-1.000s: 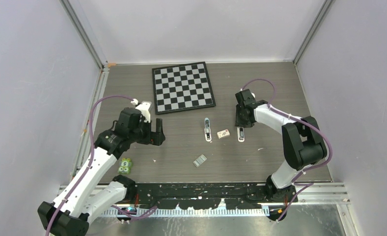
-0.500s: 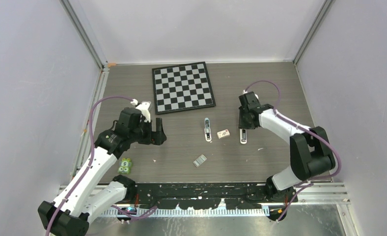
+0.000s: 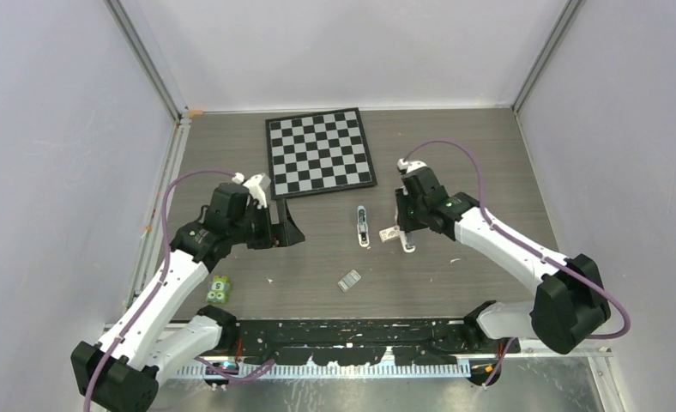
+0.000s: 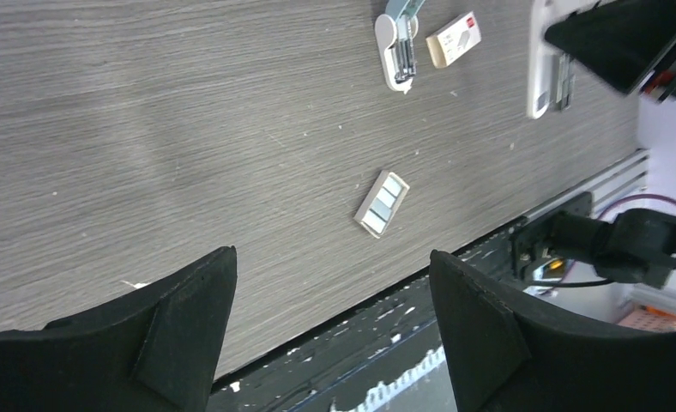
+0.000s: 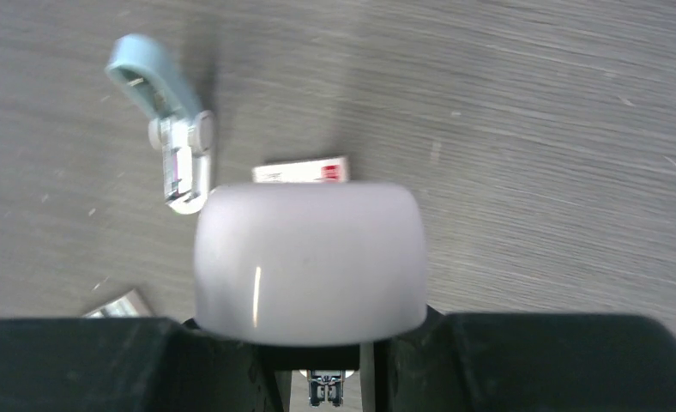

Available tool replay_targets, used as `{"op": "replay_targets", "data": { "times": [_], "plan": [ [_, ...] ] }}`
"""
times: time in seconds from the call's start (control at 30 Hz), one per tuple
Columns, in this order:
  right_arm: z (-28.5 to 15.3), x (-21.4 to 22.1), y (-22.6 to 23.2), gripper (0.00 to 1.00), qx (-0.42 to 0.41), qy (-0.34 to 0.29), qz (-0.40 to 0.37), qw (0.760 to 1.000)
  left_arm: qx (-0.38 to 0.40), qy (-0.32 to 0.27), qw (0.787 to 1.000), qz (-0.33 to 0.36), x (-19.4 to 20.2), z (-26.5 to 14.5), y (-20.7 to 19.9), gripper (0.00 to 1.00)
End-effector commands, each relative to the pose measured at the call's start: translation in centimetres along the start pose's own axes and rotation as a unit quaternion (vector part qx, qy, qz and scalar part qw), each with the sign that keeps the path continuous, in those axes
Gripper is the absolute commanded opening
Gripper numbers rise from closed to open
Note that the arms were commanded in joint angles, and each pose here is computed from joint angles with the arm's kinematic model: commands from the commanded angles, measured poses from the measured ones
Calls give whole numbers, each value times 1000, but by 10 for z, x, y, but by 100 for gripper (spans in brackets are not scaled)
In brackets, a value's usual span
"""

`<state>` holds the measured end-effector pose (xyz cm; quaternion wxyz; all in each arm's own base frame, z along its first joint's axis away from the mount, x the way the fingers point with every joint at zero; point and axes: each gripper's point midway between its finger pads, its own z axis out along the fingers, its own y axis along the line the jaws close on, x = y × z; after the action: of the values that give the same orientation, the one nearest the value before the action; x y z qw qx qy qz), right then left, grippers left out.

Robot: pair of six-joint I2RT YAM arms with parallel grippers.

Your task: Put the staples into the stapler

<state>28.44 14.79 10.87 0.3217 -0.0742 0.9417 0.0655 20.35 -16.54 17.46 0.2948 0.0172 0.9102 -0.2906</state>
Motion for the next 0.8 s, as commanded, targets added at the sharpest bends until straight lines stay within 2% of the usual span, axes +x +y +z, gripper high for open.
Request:
{"op": "replay_targets", "data": {
  "times": [0.0,0.2,0.3,0.4,0.53,0.77],
  "plan": [
    [-18,-33,49,15,-71,-60,-47,995,48,-10,998,-37,-10,1,-13,83],
    [-11,-29,111,15,-133,-57,-146,979,78,-14,989,-124,-7,10,1,84],
    [-7,-18,144,16,-165,-55,-207,963,122,-4,975,-188,-6,15,5,82],
    [2,-12,163,16,-184,-55,-231,954,140,-1,962,-233,-9,18,12,80],
    [17,-4,177,17,-193,-47,-261,945,138,3,958,-251,-9,22,20,79],
    [36,16,191,18,-219,-25,-295,930,97,8,964,-249,-5,32,37,75]
  ]
}}
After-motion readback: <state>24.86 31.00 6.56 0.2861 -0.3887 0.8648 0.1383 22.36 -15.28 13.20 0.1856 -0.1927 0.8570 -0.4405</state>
